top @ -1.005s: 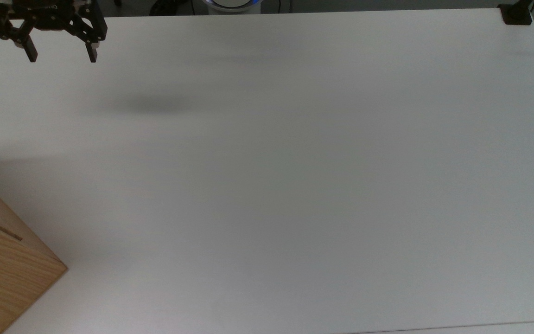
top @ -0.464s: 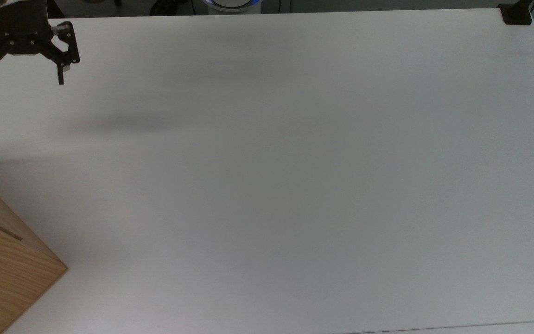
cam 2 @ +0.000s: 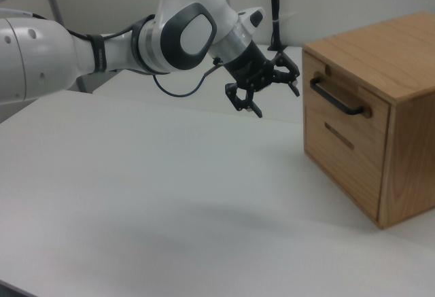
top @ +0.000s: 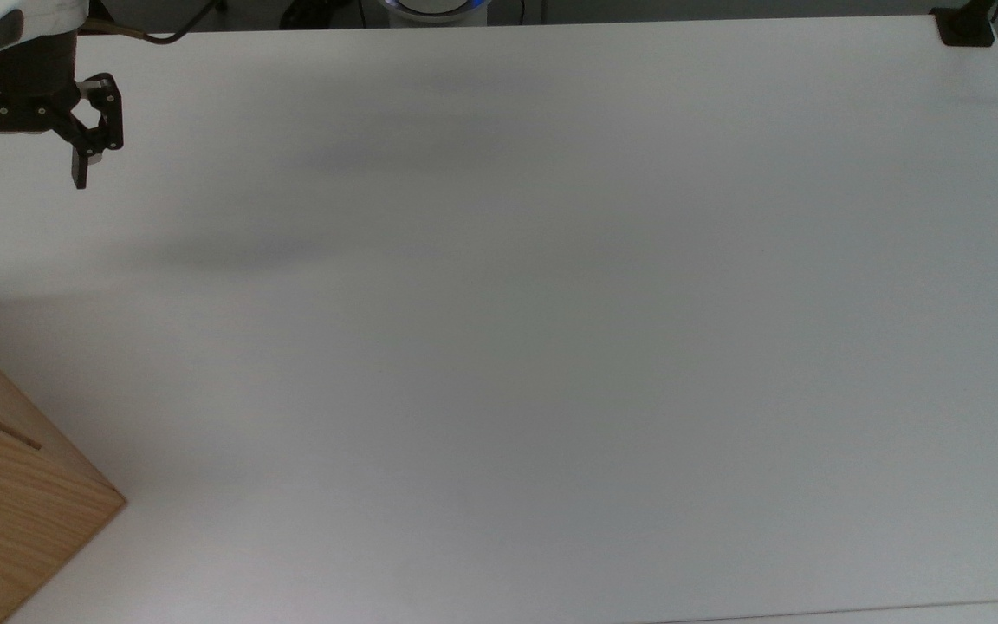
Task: Open the drawer by sliding it
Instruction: 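Move the gripper toward the wooden cabinet's upper drawer handle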
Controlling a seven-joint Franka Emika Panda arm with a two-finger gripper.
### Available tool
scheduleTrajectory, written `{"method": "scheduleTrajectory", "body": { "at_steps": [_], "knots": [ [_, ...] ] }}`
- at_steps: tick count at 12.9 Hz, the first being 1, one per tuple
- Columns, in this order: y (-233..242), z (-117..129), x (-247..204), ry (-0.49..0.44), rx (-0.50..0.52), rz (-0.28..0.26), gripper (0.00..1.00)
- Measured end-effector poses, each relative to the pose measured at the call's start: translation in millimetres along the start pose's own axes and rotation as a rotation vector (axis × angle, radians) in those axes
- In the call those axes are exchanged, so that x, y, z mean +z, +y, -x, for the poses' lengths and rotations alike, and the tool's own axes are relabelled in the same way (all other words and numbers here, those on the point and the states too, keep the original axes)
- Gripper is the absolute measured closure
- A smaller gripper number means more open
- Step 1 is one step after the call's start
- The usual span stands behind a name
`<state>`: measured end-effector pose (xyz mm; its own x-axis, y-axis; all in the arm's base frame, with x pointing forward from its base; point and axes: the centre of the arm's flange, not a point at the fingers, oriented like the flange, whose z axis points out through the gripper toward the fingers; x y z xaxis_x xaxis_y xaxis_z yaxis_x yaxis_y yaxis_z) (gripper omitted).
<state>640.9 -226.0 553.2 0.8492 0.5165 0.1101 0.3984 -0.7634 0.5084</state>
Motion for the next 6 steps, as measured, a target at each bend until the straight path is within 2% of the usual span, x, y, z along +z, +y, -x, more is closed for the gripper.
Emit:
{"method": "scheduleTrajectory", "body": {
  "at_steps": [3,6],
  "knots": [
    [11,-3,9,-0.003,-0.050,0.083,0.02],
    [23,-9,25,0.021,-0.067,0.140,0.06]
  ]
}}
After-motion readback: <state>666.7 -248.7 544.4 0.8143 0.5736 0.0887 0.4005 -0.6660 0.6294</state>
